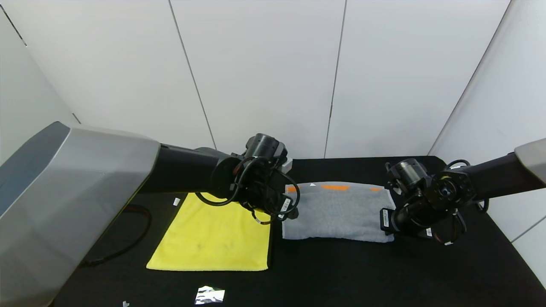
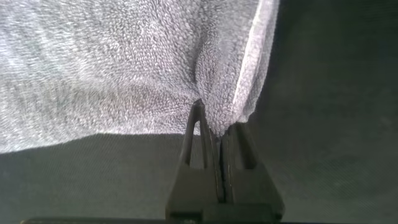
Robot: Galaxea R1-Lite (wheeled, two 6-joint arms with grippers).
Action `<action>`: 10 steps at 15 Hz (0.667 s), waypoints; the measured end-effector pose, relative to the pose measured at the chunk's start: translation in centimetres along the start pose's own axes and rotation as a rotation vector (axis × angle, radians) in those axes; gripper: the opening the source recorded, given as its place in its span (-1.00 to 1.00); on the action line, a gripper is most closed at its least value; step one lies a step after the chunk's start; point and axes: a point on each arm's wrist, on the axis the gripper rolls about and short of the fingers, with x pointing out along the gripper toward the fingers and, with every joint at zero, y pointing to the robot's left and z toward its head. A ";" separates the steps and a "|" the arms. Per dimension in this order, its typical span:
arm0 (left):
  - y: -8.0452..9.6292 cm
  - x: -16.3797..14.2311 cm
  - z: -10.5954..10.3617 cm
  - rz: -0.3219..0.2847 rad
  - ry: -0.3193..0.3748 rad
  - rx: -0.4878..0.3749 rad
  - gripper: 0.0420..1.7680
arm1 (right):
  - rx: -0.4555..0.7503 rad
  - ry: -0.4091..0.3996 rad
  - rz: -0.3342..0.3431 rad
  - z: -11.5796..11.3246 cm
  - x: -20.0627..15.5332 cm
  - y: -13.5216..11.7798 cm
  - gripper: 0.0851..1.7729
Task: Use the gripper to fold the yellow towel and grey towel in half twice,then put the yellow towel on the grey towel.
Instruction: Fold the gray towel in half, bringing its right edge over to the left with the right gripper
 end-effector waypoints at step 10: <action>0.6 -0.7 0.0 0.008 -0.007 -0.007 0.94 | -0.015 -0.048 -0.159 1.1 -2.7 -3.4 -0.96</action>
